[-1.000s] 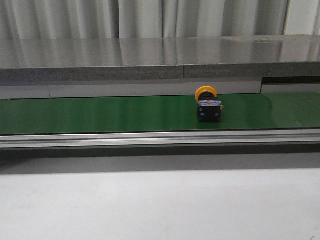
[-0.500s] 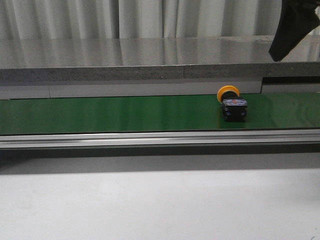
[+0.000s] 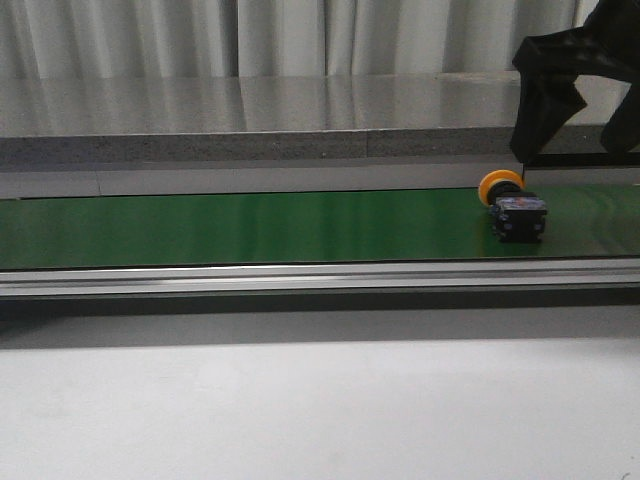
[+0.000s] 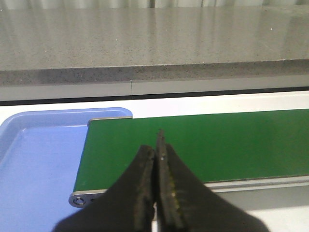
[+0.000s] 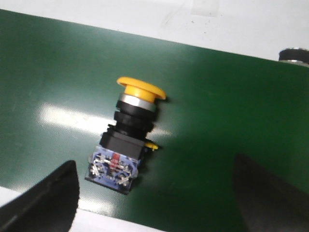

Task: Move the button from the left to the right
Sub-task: 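Lower the right gripper onto the button and close on it, then lift the button with the right gripper and move it over the green bin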

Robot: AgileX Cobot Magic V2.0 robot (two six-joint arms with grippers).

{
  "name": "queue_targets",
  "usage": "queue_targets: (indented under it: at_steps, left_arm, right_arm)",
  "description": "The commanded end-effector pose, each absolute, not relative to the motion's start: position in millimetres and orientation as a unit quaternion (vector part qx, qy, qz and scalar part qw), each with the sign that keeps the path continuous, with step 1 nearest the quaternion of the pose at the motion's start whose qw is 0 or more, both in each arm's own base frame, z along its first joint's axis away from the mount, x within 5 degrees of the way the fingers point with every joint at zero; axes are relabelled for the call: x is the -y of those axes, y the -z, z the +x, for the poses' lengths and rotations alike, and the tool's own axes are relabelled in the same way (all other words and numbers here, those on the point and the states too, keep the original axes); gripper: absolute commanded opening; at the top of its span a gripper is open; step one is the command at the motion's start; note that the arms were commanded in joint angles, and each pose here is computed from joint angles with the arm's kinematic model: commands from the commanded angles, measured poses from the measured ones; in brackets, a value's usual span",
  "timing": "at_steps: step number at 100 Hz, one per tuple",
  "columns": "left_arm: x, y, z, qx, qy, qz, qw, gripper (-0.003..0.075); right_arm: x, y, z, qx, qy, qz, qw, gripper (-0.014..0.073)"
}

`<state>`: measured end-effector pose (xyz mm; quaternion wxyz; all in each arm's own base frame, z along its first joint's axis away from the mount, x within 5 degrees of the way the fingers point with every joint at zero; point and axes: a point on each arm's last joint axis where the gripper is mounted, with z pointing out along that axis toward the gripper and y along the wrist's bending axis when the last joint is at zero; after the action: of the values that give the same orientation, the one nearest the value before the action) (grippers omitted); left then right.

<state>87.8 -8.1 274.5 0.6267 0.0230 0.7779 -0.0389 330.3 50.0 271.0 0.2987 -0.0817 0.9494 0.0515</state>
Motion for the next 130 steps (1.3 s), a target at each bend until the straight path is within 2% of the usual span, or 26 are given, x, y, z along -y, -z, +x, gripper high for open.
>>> queue_targets:
  at_steps: [1,38,58,65,82,91,111,130]
  left_arm:
    - [7.4,-290.6,89.2,-0.745,0.04,0.016,0.666,-0.002]
    - [7.4,-290.6,89.2,-0.745,0.04,0.016,0.666,-0.0021]
    - [7.4,-290.6,89.2,-0.745,0.04,0.016,0.666,-0.0021]
    - [7.4,-290.6,89.2,-0.745,0.04,0.016,0.666,-0.0021]
    - [7.4,-290.6,89.2,-0.745,0.04,0.016,0.666,-0.002]
    - [7.4,-290.6,89.2,-0.745,0.04,0.016,0.666,-0.0021]
    - [7.4,-290.6,89.2,-0.745,0.04,0.016,0.666,-0.0021]
    - [7.4,-290.6,89.2,-0.745,0.04,0.016,0.666,-0.0021]
  right_arm:
    - [-48.9,-290.3,336.8,-0.93,-0.039,-0.091,0.353,0.0635]
    - [-49.6,-249.9,355.6,-0.946,-0.024,-0.102,0.307,0.0635]
    - [-49.9,-240.1,357.2,-0.952,-0.024,-0.103,0.286,0.0624]
    - [-49.9,-240.0,357.1,-0.952,-0.024,-0.103,0.286,0.0542]
    - [-49.7,-239.6,354.8,-0.956,-0.024,-0.103,0.274,0.0206]
    - [-48.0,-240.2,354.0,-0.957,-0.023,-0.102,0.271,0.0109]
    - [-29.8,-261.2,357.4,-0.951,0.001,-0.094,0.295,0.0099]
    - [8.9,-294.2,365.3,-0.94,0.035,-0.056,0.335,0.0099]
